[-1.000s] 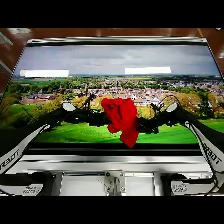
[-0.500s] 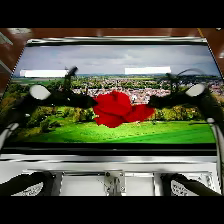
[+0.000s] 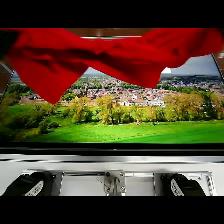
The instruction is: Fold the shirts.
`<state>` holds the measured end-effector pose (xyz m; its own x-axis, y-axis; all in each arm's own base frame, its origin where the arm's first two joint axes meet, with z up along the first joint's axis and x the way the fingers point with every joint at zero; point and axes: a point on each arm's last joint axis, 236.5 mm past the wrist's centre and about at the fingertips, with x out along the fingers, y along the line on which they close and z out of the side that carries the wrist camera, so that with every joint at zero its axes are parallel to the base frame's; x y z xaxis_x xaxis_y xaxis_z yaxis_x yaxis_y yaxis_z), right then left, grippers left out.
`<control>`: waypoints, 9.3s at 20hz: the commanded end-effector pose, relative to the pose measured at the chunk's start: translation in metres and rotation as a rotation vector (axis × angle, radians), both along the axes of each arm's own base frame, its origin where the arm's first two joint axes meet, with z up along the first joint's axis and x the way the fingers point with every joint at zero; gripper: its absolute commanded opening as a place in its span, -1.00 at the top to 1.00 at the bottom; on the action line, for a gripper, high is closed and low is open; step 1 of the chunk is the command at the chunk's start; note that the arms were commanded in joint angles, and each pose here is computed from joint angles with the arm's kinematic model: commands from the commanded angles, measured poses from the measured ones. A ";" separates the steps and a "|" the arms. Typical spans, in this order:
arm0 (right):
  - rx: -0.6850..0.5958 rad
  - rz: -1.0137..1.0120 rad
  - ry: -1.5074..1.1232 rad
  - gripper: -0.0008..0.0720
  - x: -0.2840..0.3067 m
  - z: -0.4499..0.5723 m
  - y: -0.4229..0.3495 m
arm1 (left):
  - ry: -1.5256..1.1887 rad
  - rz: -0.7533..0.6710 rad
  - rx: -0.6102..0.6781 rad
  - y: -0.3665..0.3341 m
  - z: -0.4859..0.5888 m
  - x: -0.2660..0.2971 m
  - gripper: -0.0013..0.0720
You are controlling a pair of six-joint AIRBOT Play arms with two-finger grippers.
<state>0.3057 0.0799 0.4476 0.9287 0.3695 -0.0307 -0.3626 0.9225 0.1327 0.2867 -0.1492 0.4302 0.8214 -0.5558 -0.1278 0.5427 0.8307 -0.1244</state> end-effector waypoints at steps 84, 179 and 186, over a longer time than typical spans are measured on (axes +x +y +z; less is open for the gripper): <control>0.006 0.103 -0.066 0.81 -0.017 0.034 0.008 | -0.393 0.283 0.053 0.078 0.120 -0.093 0.83; -0.085 -0.265 -0.168 0.81 -0.064 0.085 -0.054 | -0.464 0.291 -0.037 0.074 0.139 -0.114 0.83; -0.124 -0.460 -0.047 0.81 -0.165 0.051 -0.077 | -0.321 0.411 0.049 0.090 0.103 -0.184 0.83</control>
<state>0.1765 0.0169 0.5147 0.9986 0.0111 0.0509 -0.0114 0.9999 0.0057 0.1267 -0.0698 0.5500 0.9475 -0.2403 0.2110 0.2363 0.9707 0.0440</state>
